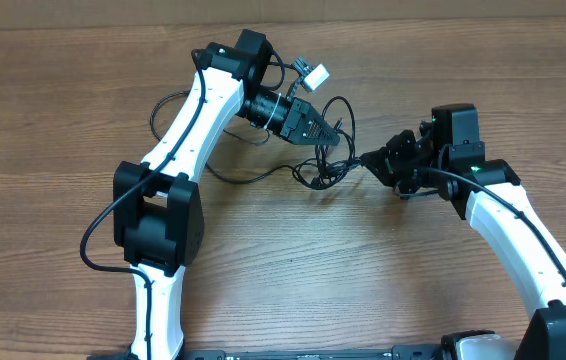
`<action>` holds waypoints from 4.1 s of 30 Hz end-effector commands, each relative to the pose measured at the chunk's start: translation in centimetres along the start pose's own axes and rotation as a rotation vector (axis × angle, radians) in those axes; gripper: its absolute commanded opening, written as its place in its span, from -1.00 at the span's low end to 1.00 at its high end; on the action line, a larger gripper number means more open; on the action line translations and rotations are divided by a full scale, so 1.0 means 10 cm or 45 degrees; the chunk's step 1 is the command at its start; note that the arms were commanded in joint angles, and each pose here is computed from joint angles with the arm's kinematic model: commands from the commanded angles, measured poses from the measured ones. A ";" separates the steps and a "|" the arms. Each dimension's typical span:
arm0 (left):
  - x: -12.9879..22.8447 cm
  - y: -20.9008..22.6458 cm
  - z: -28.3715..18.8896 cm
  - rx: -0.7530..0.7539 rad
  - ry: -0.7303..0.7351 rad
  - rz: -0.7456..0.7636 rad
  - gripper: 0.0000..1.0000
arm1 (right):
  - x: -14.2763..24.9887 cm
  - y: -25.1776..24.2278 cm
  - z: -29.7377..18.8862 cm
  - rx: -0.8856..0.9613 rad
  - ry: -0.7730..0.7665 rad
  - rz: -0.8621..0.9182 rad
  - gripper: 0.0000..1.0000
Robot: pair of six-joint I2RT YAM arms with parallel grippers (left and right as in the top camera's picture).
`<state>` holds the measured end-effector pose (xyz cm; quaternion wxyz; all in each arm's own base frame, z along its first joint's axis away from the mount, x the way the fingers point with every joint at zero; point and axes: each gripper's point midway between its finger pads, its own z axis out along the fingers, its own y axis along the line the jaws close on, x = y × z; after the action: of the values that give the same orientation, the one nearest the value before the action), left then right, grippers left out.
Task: Untangle cables
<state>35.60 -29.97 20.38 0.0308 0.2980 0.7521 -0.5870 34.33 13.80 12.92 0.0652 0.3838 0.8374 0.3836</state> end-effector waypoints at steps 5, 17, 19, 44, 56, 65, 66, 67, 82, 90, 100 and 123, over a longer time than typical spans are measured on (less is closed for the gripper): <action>-0.08 -0.02 -0.16 -0.011 -0.046 0.057 -0.92 | -0.39 -0.47 -0.17 0.307 -0.340 0.055 -0.92; -0.01 0.17 -0.30 -0.127 -0.026 0.002 -0.92 | -0.59 -0.57 -0.27 0.394 -0.498 0.017 -0.14; -0.01 0.16 -0.30 -0.126 -0.025 0.005 -0.91 | -0.54 -0.48 -0.22 0.351 -0.438 -0.066 -0.10; -0.09 -0.21 0.03 0.087 -0.032 0.138 -0.91 | 0.27 0.30 -0.09 -0.178 0.185 -0.244 -0.14; -0.10 -0.32 0.13 0.149 -0.030 0.176 -0.92 | 0.30 0.31 -0.10 -0.185 0.211 -0.189 -0.25; -0.15 -0.44 0.14 0.234 -0.062 0.204 -0.91 | 0.32 0.32 -0.10 -0.190 0.226 -0.180 -0.32; -0.15 -0.45 0.16 0.236 -0.058 0.209 -0.92 | 0.34 0.32 -0.10 -0.193 0.237 -0.182 -0.32; -0.15 -0.45 0.17 0.237 -0.056 0.211 -0.92 | 0.35 0.33 -0.10 -0.193 0.239 -0.185 -0.32; -0.13 -0.48 0.22 0.246 -0.043 0.216 -0.92 | -0.02 0.07 0.03 0.039 -0.112 -0.198 -0.45; -0.12 -0.44 0.23 0.218 -0.031 0.210 -0.91 | 0.03 -0.07 0.21 0.129 -0.100 -0.135 -0.92; 0.13 0.37 0.14 -0.380 0.173 0.056 -0.91 | 0.02 -0.12 0.20 0.152 -0.101 -0.103 -0.92; 0.28 0.73 -0.08 -0.689 0.237 -0.134 -0.92 | -0.02 -0.24 0.06 0.128 0.027 -0.187 -0.56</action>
<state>37.57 -25.34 12.03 0.0022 0.2766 0.9063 -0.3196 33.86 10.15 10.05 0.0721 0.3878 0.8623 0.3176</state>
